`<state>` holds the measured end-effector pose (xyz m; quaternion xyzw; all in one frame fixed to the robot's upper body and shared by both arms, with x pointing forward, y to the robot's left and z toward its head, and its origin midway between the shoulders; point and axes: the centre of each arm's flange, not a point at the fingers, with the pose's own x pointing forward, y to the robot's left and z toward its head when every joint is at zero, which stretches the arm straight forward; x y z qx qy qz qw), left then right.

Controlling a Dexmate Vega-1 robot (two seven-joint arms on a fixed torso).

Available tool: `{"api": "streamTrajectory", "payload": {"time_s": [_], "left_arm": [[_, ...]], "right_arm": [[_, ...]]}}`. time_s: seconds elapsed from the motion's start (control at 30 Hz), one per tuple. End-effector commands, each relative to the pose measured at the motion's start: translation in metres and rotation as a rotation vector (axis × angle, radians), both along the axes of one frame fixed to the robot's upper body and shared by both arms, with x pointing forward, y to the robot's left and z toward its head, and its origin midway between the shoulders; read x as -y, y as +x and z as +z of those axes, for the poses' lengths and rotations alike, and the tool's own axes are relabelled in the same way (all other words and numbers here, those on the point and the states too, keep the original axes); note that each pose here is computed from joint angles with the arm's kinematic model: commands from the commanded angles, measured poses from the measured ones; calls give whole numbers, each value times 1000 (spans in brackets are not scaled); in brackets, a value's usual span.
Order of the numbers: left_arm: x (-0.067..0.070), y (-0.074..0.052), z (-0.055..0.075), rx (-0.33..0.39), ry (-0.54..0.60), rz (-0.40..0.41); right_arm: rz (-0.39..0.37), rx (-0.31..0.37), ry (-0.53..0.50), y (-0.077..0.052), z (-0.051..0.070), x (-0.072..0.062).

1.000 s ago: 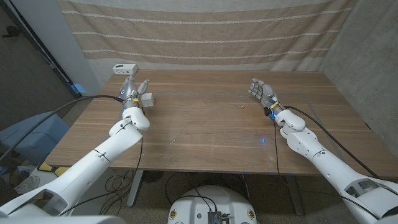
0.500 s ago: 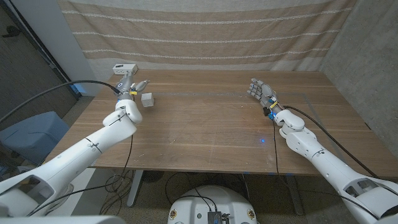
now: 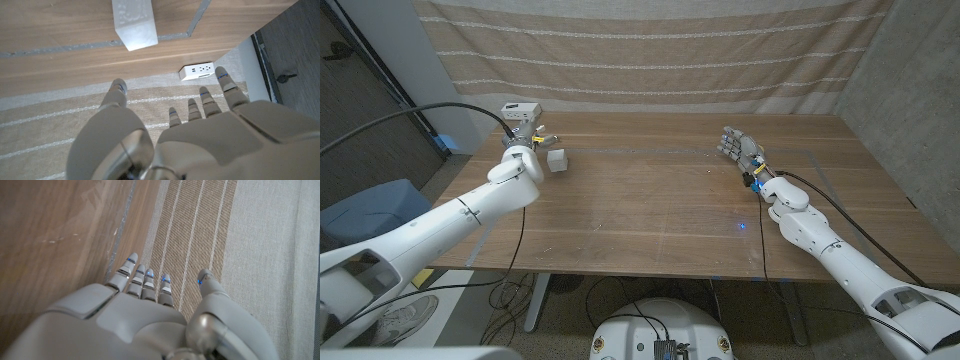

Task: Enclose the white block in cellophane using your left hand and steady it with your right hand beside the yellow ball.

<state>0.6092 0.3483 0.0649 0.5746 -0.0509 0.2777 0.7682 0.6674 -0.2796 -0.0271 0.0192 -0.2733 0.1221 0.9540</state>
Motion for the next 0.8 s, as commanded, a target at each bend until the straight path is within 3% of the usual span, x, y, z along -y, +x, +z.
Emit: {"api": "streamTrajectory", "payload": {"time_s": [0.03,0.27,0.57,0.8], "left_arm": [[-4,10,5,-229,67,106],[0,17,2,-228,80,99],[6,32,-7,-172,47,-57],[17,41,-8,-187,49,-94]], "right_arm": [[2,-1,3,2,0,-1],[3,-1,-3,2,0,0],[3,-2,-3,2,-1,1],[-2,-2,3,2,-2,3]]}}
